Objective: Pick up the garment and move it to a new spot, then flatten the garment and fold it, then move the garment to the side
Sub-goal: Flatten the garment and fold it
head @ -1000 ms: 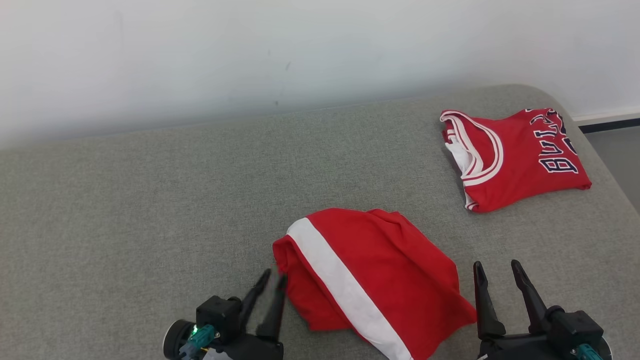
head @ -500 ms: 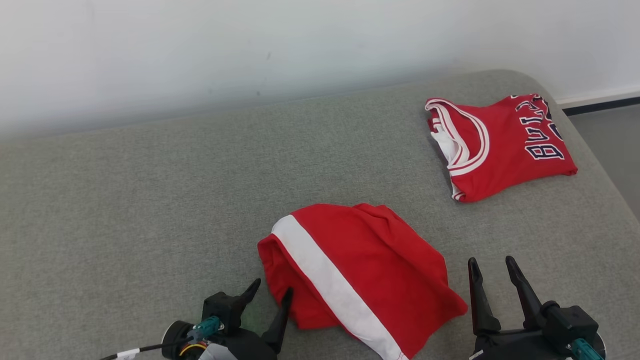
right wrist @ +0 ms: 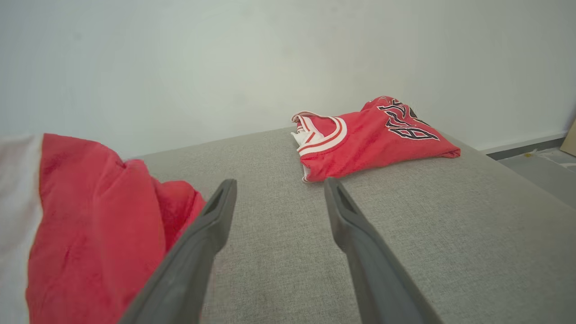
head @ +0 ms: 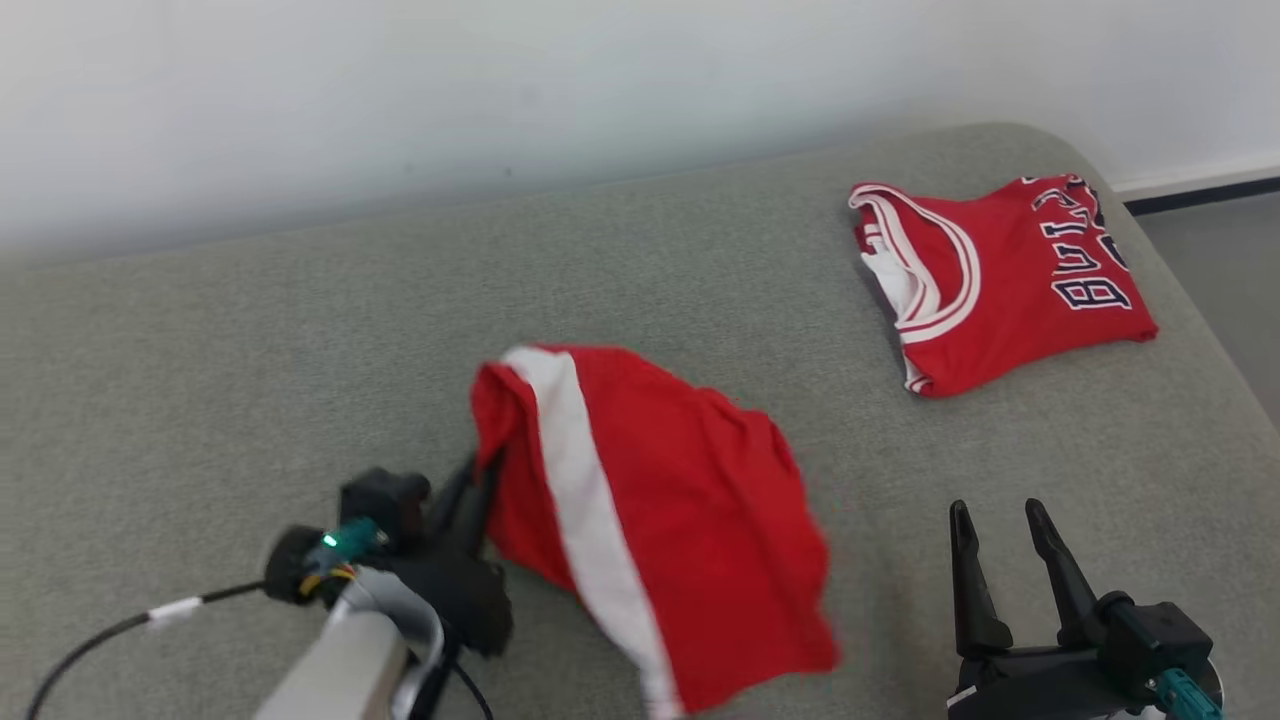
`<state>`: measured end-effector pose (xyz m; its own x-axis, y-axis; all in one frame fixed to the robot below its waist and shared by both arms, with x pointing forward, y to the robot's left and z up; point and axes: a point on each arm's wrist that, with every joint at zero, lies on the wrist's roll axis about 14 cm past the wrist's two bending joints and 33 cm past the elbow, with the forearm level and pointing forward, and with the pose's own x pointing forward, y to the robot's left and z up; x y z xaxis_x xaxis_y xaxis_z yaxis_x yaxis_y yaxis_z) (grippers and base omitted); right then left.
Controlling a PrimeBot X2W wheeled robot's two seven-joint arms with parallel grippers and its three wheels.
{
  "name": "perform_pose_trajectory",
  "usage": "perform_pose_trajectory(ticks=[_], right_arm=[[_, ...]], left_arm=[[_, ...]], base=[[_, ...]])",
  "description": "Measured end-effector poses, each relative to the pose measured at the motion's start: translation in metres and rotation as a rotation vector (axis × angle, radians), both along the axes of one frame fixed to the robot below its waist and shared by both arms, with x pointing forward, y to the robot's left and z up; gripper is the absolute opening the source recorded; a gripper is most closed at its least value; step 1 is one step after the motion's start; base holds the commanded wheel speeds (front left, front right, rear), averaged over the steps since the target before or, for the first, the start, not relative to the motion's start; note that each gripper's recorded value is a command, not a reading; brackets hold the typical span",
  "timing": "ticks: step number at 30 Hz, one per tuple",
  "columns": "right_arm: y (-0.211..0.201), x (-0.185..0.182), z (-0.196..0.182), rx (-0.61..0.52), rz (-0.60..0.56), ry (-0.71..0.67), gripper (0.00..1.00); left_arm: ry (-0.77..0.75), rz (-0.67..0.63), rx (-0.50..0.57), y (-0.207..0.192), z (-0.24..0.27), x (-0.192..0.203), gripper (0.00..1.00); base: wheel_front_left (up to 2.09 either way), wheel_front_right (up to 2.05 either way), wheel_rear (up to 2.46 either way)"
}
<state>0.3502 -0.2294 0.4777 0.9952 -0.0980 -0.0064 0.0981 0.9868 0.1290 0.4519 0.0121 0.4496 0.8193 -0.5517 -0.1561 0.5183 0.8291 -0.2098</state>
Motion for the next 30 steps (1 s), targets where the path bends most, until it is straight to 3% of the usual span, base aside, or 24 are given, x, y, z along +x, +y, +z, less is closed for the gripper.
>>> perform_pose_trajectory(ticks=[5,9,17,24,29,30], right_arm=[[0.01,0.007,0.006,0.002,0.033,-0.02,1.0],[0.019,0.01,0.01,0.005,0.062,-0.035,1.0],[0.036,0.014,0.009,0.014,0.111,-0.036,1.0],[0.038,0.016,0.005,0.02,0.114,-0.022,1.0],[0.048,0.019,-0.001,0.03,0.146,-0.006,1.0],[0.051,0.019,-0.002,0.031,0.154,-0.003,1.0]], left_arm=[[-0.241,0.118,0.01,0.037,0.071,0.029,0.0],[-0.33,0.154,0.017,0.052,0.094,0.021,0.0],[-0.23,0.21,0.074,0.081,0.046,-0.025,0.0],[-0.084,0.172,0.099,0.071,-0.009,-0.079,0.0],[-0.022,0.225,0.1,0.084,-0.026,-0.089,0.0],[-0.023,0.24,0.097,0.088,-0.025,-0.088,0.09]], base=[[0.0,0.0,0.0],[0.0,0.0,0.0],[0.0,0.0,0.0],[0.0,0.0,0.0],[0.0,0.0,0.0],[0.0,0.0,0.0]])
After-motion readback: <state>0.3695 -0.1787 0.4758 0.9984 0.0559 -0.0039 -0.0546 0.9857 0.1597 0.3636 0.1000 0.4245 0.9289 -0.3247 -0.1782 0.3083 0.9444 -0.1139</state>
